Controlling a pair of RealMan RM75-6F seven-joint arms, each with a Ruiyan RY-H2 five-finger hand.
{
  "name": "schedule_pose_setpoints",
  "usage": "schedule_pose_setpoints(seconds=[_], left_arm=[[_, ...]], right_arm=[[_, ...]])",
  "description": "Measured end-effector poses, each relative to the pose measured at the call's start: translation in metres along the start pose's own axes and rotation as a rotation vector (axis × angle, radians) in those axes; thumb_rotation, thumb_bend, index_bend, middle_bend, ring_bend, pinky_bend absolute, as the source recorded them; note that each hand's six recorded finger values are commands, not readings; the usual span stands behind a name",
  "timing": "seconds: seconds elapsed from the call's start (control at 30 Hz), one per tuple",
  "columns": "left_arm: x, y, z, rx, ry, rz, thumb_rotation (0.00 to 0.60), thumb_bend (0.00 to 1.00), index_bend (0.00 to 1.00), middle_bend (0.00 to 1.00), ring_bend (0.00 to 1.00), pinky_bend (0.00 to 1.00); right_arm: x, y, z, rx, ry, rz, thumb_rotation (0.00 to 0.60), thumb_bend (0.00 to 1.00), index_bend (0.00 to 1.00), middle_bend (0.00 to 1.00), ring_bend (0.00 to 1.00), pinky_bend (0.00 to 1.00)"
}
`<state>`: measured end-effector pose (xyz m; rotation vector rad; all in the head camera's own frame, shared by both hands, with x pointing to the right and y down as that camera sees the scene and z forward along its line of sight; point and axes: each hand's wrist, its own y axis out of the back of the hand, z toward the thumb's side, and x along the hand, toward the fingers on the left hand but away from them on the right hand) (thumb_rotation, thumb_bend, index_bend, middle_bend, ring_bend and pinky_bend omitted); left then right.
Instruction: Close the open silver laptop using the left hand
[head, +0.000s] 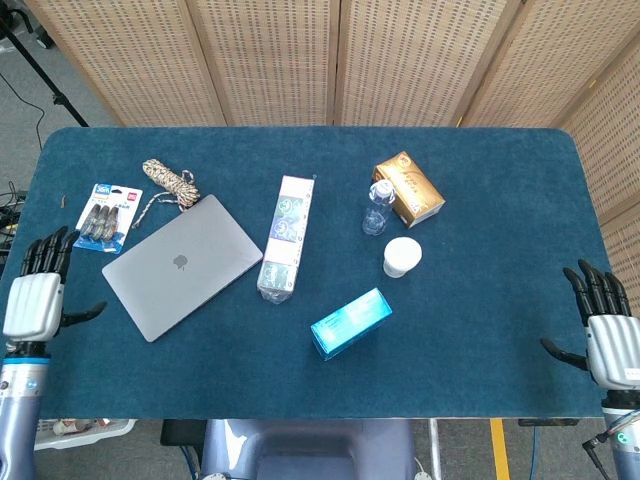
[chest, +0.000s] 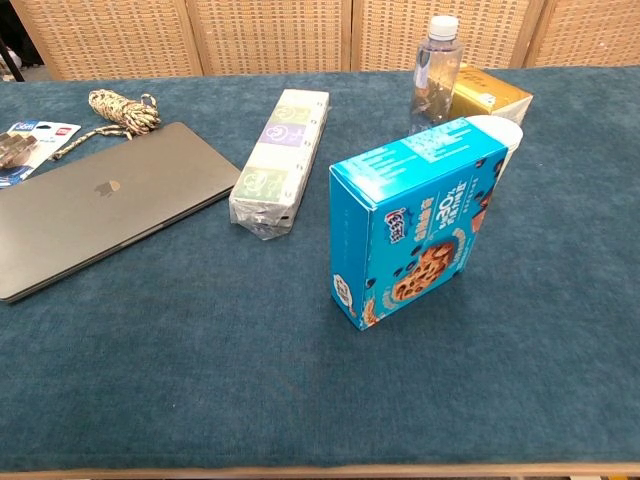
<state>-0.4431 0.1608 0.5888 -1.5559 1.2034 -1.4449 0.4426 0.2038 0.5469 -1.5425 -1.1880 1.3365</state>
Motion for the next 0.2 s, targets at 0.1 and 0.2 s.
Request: schedule_pose_setpoints(seconds=[0.1,0.2], left_arm=[[-0.017,0.003,-0.009,0.051,0.048,-0.004,0.600,0.00,0.00,0.00,0.00,0.00],[-0.032,0.006,-0.016,0.066,0.082,-0.015,0.600,0.00,0.00,0.00,0.00,0.00]], right_arm=[[0.000,0.001,0.000,-0.001,0.002,-0.004,0.600,0.00,0.00,0.00,0.00,0.00],[0.001,0.001,-0.001,0.000,0.000,-0.007,0.600,0.00,0.00,0.00,0.00,0.00]])
